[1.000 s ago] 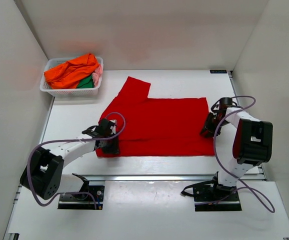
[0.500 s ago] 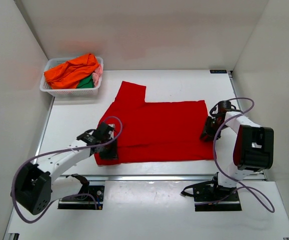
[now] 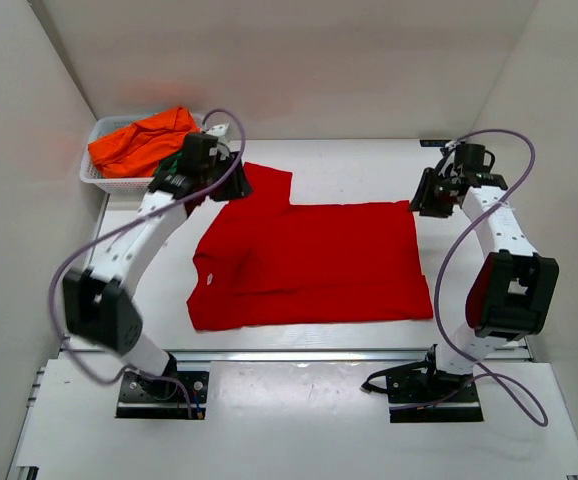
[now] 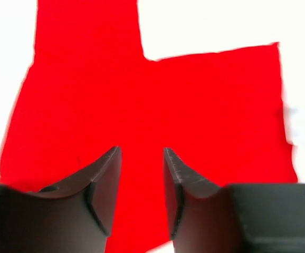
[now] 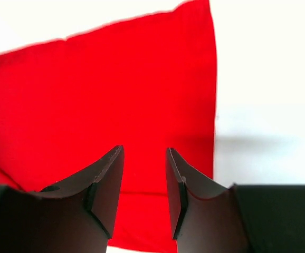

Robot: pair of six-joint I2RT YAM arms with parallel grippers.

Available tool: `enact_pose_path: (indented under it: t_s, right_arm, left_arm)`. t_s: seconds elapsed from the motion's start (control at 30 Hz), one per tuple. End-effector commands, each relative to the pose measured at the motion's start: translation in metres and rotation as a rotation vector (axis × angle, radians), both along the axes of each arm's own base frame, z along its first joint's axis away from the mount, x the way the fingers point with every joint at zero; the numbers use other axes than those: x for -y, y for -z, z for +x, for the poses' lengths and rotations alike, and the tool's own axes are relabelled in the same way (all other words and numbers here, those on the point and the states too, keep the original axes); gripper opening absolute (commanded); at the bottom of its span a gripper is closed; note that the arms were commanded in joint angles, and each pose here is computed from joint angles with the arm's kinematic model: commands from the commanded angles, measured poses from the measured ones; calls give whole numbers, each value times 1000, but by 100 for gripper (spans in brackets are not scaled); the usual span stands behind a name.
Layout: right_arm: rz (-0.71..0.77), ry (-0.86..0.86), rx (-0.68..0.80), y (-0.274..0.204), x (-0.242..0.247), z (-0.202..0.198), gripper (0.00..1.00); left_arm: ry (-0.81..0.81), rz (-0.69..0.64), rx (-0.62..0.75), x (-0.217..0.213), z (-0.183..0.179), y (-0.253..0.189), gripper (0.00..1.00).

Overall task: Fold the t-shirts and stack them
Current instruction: Fold the flattened tshirt in 1/3 of the way, then grap the side of the flattened tshirt furthest away from the robot with both arms

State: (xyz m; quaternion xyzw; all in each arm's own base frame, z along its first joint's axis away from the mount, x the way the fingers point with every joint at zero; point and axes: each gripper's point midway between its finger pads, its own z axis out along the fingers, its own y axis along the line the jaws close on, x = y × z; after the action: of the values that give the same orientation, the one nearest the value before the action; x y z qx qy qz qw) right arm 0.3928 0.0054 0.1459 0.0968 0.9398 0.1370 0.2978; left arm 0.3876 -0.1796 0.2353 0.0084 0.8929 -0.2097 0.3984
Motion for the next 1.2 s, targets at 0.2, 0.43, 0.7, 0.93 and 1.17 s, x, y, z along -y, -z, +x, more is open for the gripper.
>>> enact_pose_path:
  t_s: [0.2,0.43,0.7,0.93,1.17]
  right_arm:
    - [-10,26,88,-9,16,62,41]
    - [-21,48,40,28,30,100,44]
    - [-64,74,-43,71,42,134,52]
    - [-73,46,-112,99,32,134,53]
    - [-78,27,-136,111,22,130,54]
  left_arm:
    - [-114,192,-129,-44,111,95,61]
    - [-130,225,-165,-48,157,130,63]
    - [-110,244,-212,-41,159,163,65]
    - [-128,301,-248,-47,157,177,70]
    - [-122,345,-286,-45,152,193,75]
